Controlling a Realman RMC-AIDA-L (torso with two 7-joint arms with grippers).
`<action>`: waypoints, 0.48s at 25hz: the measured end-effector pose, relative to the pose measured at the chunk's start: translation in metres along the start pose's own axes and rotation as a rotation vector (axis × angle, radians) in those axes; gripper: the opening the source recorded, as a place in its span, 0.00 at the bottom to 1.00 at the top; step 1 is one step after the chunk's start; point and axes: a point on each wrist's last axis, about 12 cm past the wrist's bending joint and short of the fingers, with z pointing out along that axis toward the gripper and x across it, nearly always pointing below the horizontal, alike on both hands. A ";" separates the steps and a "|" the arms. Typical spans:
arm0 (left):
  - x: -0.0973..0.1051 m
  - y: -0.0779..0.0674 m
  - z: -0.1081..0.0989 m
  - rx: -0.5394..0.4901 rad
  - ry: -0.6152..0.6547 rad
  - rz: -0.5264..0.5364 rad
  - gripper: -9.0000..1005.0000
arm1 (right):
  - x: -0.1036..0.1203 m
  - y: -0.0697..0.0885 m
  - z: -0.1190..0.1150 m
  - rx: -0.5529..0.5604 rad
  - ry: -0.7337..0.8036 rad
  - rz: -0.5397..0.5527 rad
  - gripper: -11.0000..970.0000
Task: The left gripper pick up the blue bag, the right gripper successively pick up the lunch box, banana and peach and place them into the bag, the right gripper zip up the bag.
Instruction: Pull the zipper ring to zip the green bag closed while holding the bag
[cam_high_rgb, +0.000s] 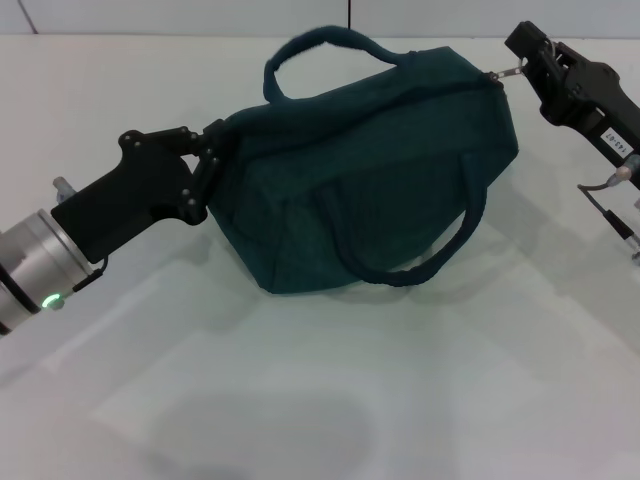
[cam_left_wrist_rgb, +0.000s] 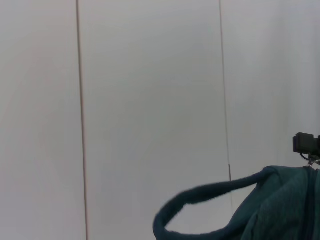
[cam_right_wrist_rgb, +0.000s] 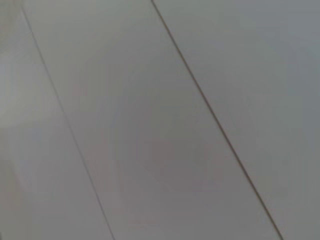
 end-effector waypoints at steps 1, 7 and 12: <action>0.000 -0.001 0.000 0.002 0.000 0.011 0.09 | 0.000 -0.001 -0.001 0.005 -0.001 0.002 0.05; 0.008 -0.022 0.009 -0.054 -0.049 0.073 0.09 | 0.000 -0.002 -0.002 0.015 -0.001 0.004 0.05; 0.004 -0.020 0.010 -0.068 -0.077 0.028 0.10 | 0.001 -0.001 -0.002 0.012 0.003 0.012 0.04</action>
